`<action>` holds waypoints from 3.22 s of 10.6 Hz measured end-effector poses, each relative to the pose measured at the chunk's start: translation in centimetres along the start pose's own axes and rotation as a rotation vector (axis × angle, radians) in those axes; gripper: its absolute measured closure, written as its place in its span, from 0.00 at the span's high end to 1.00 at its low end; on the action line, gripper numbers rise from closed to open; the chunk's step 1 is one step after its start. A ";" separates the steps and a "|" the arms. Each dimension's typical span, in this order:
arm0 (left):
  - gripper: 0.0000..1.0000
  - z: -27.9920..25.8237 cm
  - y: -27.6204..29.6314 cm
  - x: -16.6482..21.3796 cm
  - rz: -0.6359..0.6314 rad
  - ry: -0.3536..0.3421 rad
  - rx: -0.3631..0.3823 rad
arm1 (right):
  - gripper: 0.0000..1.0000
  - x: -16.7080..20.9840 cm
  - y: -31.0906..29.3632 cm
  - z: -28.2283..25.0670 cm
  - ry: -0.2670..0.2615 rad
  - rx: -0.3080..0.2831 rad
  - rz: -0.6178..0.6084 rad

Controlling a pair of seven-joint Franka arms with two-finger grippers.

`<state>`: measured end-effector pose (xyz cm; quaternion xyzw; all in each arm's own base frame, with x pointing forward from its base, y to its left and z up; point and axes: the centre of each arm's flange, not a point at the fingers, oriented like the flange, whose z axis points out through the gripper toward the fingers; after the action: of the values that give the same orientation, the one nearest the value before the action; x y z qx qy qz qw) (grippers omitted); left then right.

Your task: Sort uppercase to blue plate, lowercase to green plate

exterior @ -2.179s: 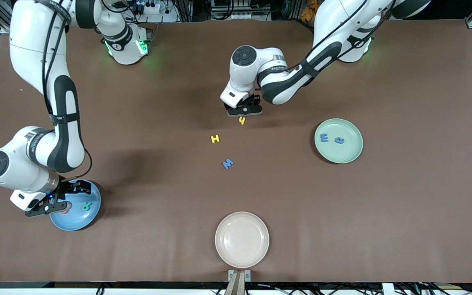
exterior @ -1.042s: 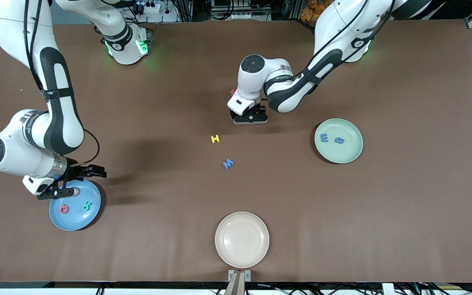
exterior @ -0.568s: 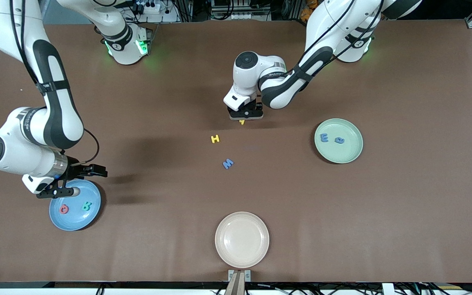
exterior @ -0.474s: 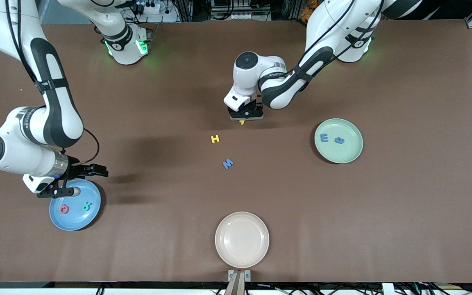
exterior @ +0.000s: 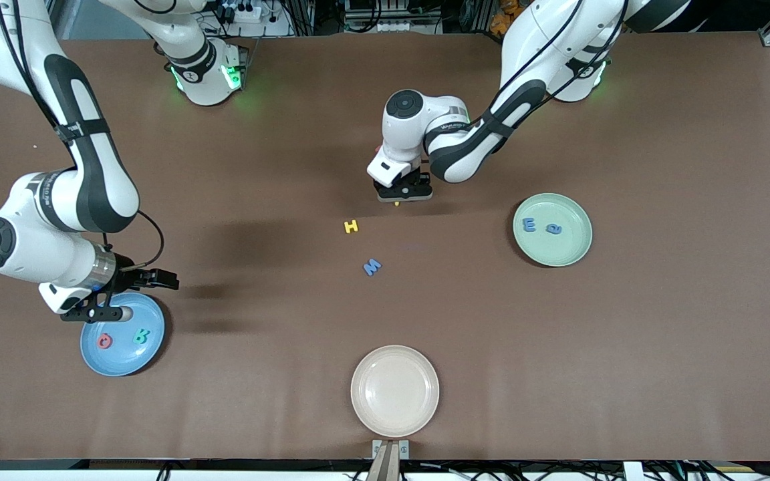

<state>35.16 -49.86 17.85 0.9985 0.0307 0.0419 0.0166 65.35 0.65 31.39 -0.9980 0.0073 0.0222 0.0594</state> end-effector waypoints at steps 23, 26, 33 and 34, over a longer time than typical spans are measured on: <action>0.26 -2.8 1.2 5.1 -0.091 -0.012 0.003 | 1.00 0.7 3.4 -0.9 0.075 -0.006 0.048; 0.26 -7.7 1.1 9.9 -0.071 -0.105 -0.004 | 1.00 1.1 -1.3 0.1 0.089 -0.004 -0.005; 0.26 -16.9 -8.9 19.2 0.064 -0.185 -0.014 | 1.00 -3.5 -23.0 5.2 0.033 0.000 -0.074; 0.26 -17.7 -10.6 20.1 0.082 -0.208 -0.017 | 1.00 -5.1 -26.4 6.2 0.030 0.001 -0.080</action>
<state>52.98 -37.48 36.76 0.9977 -0.0125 -0.0611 0.0265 60.45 27.64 28.60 -0.9977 -0.0316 0.0050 0.0604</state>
